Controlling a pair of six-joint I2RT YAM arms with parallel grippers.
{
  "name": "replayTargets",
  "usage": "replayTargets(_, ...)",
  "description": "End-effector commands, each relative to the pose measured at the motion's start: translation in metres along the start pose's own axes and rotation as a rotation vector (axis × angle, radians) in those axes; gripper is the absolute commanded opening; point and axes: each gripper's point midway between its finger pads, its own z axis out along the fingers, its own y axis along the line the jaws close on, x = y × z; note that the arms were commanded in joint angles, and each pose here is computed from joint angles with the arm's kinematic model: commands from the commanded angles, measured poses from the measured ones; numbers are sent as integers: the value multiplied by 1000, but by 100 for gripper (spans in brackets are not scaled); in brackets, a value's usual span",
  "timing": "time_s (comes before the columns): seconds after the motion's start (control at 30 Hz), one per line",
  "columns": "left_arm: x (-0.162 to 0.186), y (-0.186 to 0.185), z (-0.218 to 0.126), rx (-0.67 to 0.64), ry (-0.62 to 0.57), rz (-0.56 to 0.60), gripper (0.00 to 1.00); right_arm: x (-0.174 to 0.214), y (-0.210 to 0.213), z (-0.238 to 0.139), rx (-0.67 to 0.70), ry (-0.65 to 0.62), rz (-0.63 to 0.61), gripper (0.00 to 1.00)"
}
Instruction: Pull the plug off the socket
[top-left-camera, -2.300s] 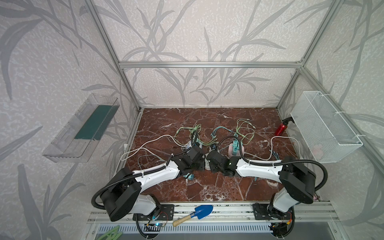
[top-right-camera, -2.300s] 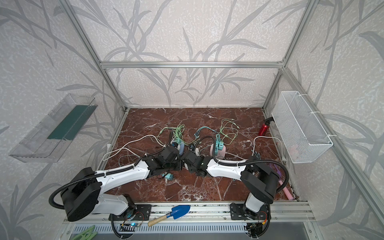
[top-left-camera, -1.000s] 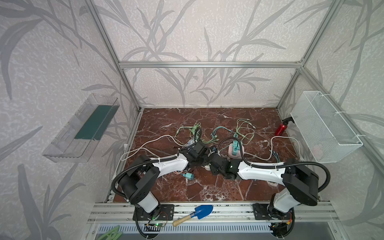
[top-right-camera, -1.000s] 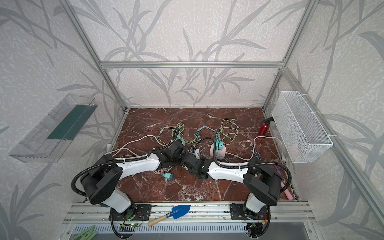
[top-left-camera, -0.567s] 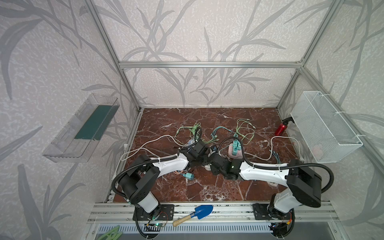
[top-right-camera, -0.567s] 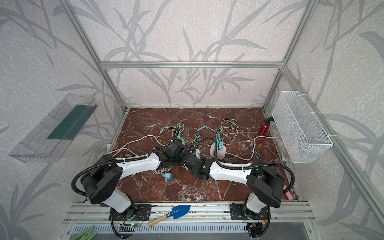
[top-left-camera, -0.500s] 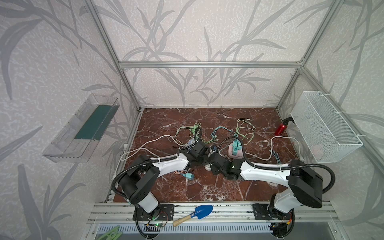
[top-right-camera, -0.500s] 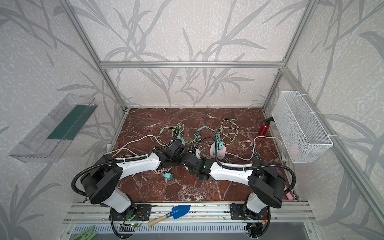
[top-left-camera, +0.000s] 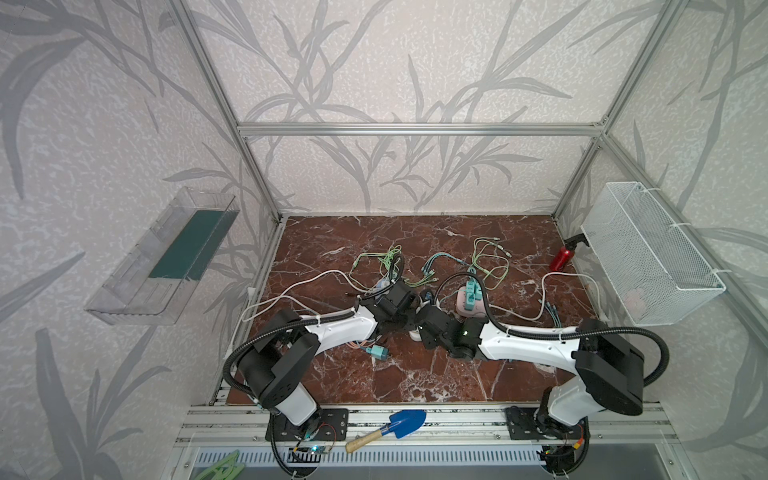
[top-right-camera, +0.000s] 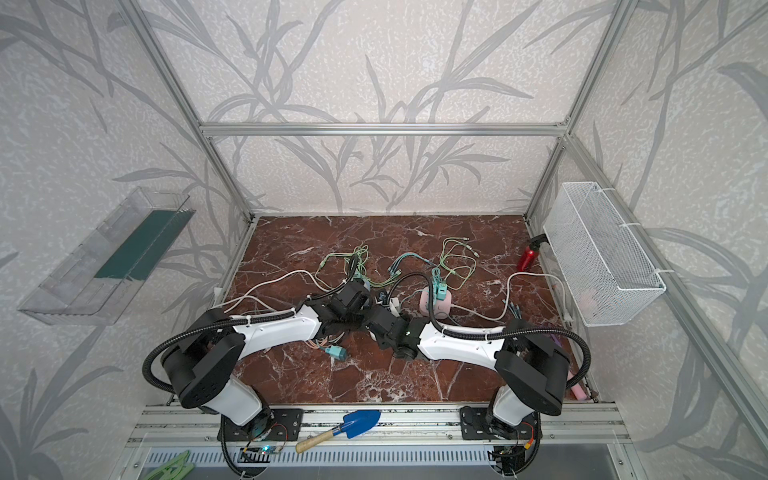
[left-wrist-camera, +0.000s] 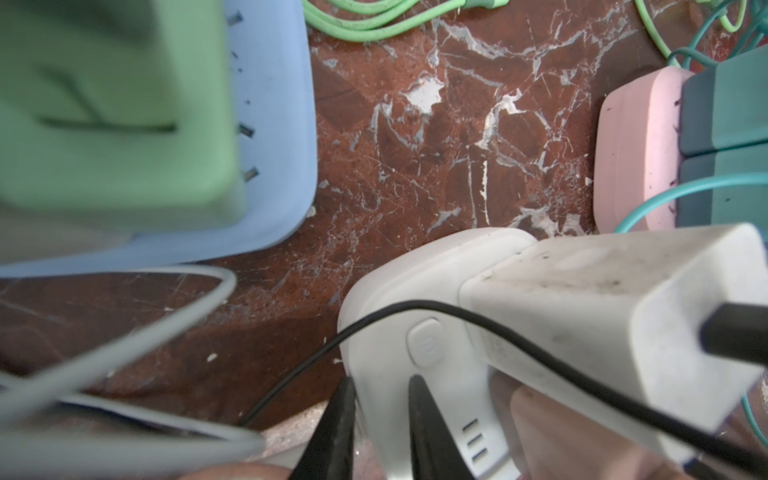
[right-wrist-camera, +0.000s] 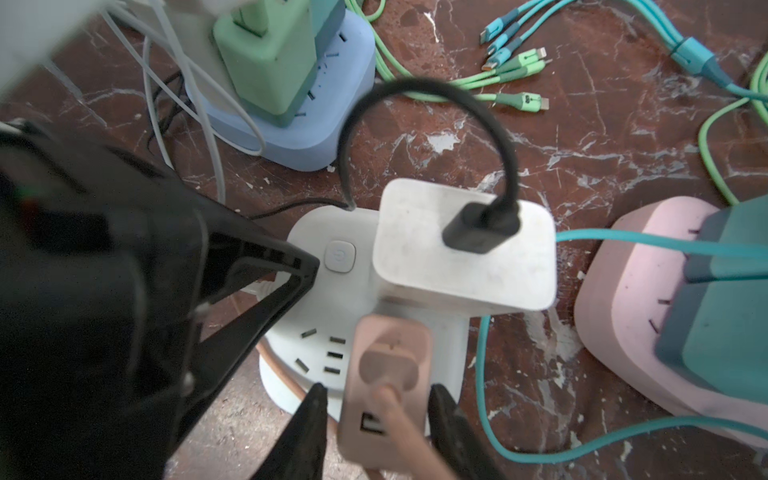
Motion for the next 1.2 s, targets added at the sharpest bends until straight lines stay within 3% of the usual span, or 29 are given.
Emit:
replayTargets(0.0,12,14,3,-57,46,19,24,-1,3,4,16,15,-17,42)
replayTargets(0.1,13,14,4,-55,49,20,24,1,5,7,17,21,-20,41)
replayTargets(0.5,18,16,8,-81,71,38,23,-14,13,-4,-7,14,-48,23)
replayTargets(1.0,20,16,10,-123,89,76,23,-23,18,-12,-70,-49,41,19)
replayTargets(1.17,23,16,10,-135,94,86,23,-26,11,-14,-36,-62,35,19)
